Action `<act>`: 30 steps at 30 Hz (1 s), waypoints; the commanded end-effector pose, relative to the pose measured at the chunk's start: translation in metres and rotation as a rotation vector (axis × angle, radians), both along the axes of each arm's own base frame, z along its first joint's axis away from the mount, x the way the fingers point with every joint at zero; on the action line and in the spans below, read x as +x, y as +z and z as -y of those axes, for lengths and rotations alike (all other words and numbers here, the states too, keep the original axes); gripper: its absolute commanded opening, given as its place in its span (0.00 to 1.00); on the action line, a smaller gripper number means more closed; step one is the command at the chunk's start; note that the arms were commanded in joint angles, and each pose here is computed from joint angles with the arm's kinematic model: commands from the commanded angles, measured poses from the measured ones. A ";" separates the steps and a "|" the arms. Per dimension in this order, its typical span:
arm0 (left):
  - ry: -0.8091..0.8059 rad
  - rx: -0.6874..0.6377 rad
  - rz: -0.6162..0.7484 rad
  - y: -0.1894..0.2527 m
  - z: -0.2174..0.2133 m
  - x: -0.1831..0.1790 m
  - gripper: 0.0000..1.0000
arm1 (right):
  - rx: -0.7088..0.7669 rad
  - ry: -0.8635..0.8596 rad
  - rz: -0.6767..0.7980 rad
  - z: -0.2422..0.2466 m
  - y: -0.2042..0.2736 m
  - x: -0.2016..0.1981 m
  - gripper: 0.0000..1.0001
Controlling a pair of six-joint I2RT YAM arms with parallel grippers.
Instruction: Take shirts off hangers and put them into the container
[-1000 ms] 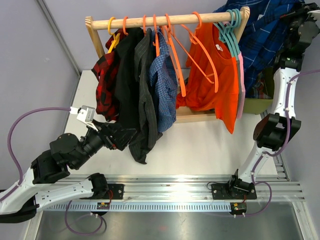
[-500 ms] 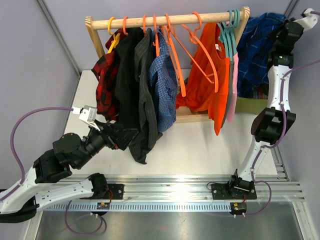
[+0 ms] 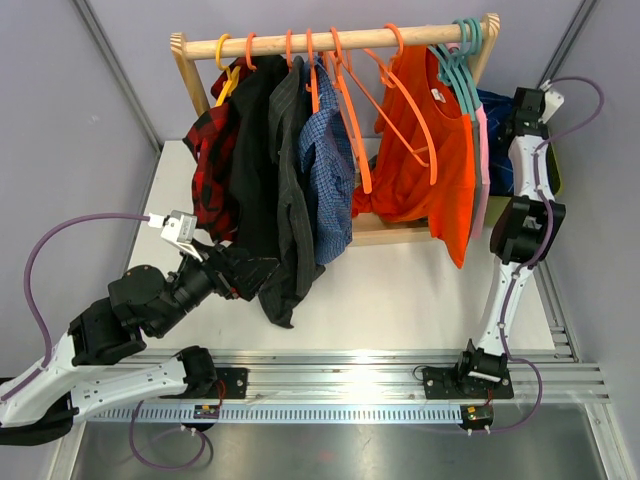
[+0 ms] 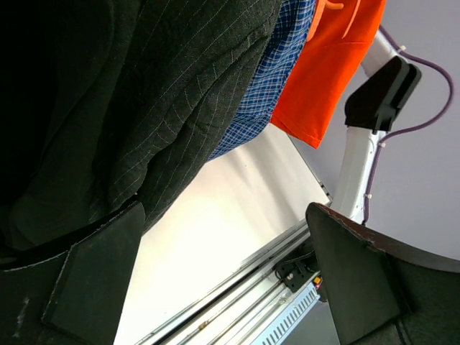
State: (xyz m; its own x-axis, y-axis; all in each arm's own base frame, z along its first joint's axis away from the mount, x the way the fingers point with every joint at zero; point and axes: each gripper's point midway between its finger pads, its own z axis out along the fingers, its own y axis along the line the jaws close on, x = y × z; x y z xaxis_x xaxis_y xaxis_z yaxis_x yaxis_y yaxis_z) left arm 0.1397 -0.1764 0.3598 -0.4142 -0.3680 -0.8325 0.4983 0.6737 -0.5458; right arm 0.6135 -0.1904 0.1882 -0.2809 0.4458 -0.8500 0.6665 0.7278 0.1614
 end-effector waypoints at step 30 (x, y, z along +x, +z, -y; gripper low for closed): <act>-0.017 -0.053 -0.005 0.013 -0.004 -0.007 0.99 | -0.145 0.298 0.528 -0.083 0.304 -0.083 0.99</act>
State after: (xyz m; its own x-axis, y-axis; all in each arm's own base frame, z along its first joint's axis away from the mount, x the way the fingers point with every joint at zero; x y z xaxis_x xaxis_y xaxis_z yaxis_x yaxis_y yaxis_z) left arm 0.1362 -0.1762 0.3535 -0.4484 -0.3644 -0.8161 0.4820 0.6704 -0.5642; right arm 0.5773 -0.1422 0.3683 -0.1307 0.3895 -0.9117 0.4343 0.8492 0.3005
